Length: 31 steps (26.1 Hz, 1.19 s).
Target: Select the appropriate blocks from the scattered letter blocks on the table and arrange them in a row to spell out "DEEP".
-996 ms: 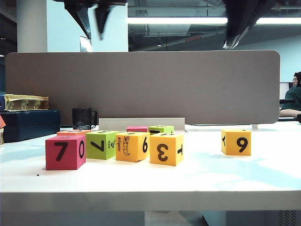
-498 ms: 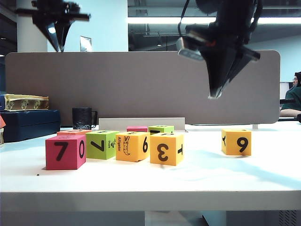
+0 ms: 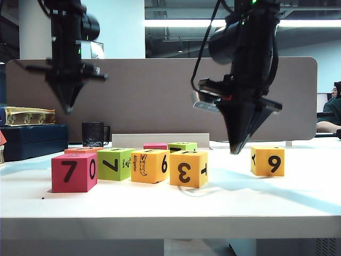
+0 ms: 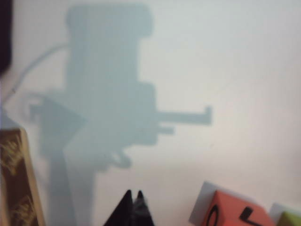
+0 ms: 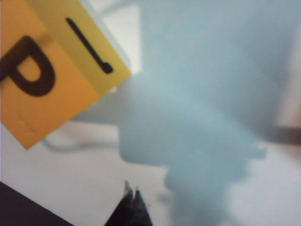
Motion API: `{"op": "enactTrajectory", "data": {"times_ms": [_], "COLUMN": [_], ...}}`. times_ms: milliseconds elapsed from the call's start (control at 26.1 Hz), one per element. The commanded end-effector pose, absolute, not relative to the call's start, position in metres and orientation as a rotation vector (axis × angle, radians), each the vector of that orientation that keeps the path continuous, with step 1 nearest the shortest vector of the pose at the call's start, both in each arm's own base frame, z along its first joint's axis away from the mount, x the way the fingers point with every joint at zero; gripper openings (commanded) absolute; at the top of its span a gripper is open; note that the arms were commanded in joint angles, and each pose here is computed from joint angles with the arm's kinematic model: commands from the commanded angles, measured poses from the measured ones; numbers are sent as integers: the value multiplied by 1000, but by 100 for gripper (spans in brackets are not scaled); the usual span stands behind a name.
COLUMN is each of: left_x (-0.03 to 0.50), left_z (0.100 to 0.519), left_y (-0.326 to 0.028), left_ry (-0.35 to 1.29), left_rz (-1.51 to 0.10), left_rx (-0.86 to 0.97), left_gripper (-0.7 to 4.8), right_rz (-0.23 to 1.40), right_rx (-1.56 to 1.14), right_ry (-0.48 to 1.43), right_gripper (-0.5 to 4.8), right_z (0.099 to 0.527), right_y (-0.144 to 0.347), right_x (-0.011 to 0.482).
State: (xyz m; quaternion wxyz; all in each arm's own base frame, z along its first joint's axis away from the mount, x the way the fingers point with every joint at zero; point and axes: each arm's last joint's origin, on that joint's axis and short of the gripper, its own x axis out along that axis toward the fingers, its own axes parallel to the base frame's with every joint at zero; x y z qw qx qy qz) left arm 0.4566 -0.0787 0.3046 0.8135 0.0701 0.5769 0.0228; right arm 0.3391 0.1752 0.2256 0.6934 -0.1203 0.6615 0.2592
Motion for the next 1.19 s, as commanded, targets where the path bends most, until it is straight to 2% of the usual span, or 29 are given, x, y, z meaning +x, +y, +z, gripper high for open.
{"op": "enactTrajectory", "data": {"times_ms": [38,383,575,1188], "left_x": [455,453,446,442], "left_z": [275,255,226,223], "left_y": [-75,-78,-78,-95], "left_ry": [1357,1446,1567,1591], "left_rz": [45,-28,-42,-196], "left_rx": [111,62,45,-3], "left_gripper": [-4,-4,-4,-4], "right_rz": [623,644,646,685], "right_rx": [-235,-226,-226,-246], "right_ry": [1475,1391,1380,1420], "right_gripper": [-1,-1,-1,-1], "right_z": [221,221,219,192], "right_y": [180,186,187,206], "right_x": [341,347,350,351]}}
